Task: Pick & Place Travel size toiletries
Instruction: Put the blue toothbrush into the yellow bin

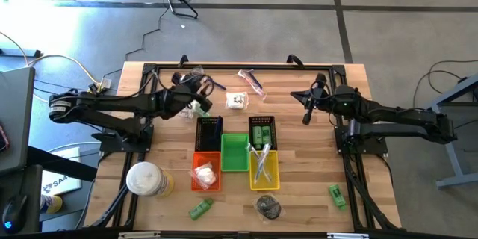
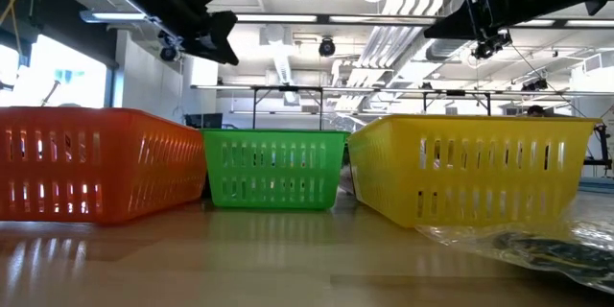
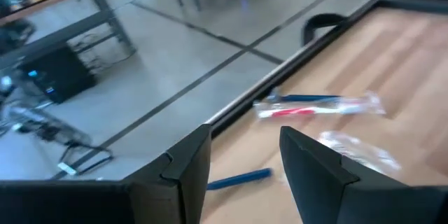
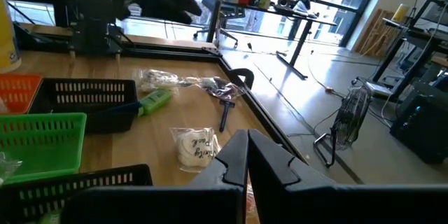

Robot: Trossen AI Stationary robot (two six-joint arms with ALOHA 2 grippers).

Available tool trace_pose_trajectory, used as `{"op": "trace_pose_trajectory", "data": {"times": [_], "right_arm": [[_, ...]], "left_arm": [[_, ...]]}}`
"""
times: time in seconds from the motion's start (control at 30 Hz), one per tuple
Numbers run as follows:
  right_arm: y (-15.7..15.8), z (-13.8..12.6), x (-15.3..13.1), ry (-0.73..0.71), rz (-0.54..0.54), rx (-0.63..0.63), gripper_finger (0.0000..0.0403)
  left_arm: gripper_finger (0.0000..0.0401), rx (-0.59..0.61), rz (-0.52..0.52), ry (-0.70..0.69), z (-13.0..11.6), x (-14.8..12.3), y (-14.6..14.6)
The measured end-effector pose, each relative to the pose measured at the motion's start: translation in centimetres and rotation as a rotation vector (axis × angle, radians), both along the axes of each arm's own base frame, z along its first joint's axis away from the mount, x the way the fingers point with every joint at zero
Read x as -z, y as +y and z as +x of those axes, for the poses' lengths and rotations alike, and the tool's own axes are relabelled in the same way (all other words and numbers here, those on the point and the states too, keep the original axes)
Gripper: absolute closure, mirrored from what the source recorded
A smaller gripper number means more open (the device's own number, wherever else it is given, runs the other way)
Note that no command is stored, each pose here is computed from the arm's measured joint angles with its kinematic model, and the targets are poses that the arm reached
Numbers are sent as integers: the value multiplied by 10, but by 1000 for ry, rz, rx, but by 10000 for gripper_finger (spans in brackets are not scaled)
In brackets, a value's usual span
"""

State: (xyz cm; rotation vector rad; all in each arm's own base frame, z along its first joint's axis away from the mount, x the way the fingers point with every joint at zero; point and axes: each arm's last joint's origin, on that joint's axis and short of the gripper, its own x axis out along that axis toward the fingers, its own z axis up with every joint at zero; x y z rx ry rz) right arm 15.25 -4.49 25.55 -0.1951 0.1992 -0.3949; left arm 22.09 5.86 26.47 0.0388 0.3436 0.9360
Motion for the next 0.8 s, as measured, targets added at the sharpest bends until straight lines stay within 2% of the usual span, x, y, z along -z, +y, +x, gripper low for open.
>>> {"op": "trace_pose_trajectory", "data": {"times": [0.23, 0.57, 0.8], "right_arm": [[0, 0, 0, 0, 0, -1, 399], [0, 0, 0, 1, -1, -1, 400], [0, 0, 0, 1, -1, -1, 399]], "left_arm": [[235, -22, -102, 22, 2, 15, 26], [235, -90, -215, 112, 10, 52, 62], [235, -180, -327, 19, 6, 59, 74]]}}
